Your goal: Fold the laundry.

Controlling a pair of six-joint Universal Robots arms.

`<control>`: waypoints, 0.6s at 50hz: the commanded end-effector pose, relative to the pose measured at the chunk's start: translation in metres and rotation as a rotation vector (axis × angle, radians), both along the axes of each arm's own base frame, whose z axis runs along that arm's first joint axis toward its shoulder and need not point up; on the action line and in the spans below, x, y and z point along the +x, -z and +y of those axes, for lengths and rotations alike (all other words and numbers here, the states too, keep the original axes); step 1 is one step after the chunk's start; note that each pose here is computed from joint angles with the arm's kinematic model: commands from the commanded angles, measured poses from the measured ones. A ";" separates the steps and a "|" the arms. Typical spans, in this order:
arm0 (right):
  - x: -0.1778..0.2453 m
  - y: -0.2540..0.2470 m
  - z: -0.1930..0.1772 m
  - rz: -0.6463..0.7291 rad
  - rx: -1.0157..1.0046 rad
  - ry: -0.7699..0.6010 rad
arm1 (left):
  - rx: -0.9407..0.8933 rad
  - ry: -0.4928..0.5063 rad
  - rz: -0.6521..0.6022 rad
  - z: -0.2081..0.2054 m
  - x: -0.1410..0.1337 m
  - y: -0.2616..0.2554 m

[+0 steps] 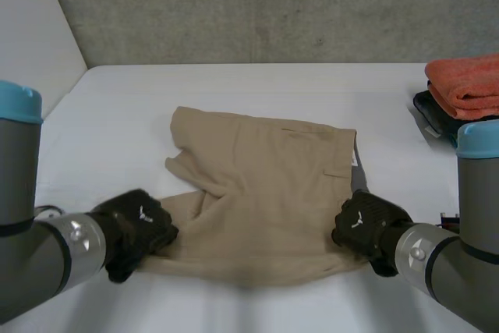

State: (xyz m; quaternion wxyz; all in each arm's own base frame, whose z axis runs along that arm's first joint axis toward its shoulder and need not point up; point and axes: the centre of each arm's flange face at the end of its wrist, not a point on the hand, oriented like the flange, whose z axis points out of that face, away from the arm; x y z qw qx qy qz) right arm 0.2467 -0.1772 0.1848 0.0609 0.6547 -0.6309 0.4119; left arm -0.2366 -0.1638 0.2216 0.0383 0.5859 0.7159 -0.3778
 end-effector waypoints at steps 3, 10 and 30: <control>0.023 0.002 -0.040 -0.126 -0.152 0.082 | -0.229 -0.126 0.132 -0.075 -0.027 0.001; 0.044 -0.012 -0.104 -0.294 -0.374 0.273 | -0.473 -0.189 0.301 -0.148 -0.061 -0.013; 0.100 0.034 -0.215 -0.579 -0.751 0.334 | -0.722 -0.182 0.476 -0.248 -0.113 0.005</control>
